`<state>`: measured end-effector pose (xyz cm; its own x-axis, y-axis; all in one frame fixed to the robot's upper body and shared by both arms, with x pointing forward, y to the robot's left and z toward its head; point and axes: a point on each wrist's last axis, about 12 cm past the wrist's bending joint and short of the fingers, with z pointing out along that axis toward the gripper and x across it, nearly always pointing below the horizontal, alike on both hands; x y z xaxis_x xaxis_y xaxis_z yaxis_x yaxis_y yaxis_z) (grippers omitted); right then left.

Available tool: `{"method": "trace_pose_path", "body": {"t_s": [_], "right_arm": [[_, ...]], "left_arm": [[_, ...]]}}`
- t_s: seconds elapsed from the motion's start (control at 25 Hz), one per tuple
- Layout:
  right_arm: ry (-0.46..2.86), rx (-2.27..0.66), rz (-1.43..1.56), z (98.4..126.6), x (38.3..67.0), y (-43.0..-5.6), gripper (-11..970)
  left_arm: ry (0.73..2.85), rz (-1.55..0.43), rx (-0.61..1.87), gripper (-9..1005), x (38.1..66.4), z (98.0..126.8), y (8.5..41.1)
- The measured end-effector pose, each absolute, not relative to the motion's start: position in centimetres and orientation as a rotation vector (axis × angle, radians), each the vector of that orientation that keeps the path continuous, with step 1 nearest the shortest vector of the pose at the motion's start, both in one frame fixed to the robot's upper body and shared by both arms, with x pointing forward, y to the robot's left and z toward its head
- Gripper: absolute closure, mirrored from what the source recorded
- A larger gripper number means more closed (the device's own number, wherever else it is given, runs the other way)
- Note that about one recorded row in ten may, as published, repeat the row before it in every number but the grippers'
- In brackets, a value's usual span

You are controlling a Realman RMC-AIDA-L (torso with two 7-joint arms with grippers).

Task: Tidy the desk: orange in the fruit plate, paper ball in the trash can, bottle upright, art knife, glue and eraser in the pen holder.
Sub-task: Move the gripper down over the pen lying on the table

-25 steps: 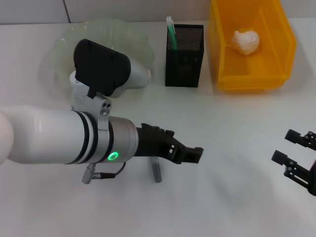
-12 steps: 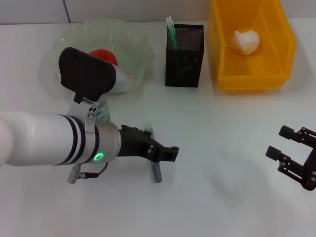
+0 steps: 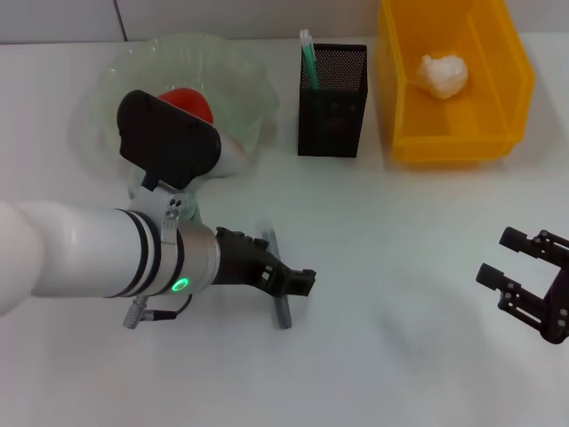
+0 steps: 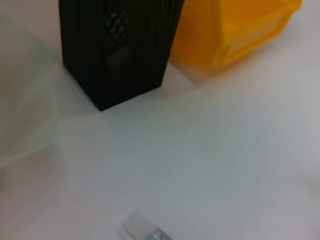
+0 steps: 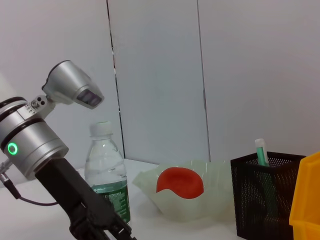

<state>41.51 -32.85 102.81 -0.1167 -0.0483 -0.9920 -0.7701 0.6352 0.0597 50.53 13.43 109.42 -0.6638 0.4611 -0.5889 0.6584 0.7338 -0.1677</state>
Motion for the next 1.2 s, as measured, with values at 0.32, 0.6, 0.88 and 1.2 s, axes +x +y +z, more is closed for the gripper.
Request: {"method": "trace_pose_path", "body": {"t_s": [0.32, 0.6, 0.88, 1.2], "right_arm": [[1.588, -0.695, 0.711, 102.8, 41.5, -32.8, 399], [1.59, -0.692, 0.714, 102.8, 41.5, -32.8, 400], [1.591, -0.691, 0.716, 102.8, 41.5, -32.8, 401], [1.589, -0.69, 0.72, 102.8, 41.5, -32.8, 404]], "left_arm": [[2.422, -0.482, 0.87, 197, 50.6, 109.0, 13.4], [2.436, -0.454, 0.916, 293, 50.9, 109.0, 13.2], [2.432, -0.446, 0.947, 595, 51.0, 109.1, 12.9], [2.424, -0.428, 1.001, 703, 51.0, 109.2, 12.3]]}}
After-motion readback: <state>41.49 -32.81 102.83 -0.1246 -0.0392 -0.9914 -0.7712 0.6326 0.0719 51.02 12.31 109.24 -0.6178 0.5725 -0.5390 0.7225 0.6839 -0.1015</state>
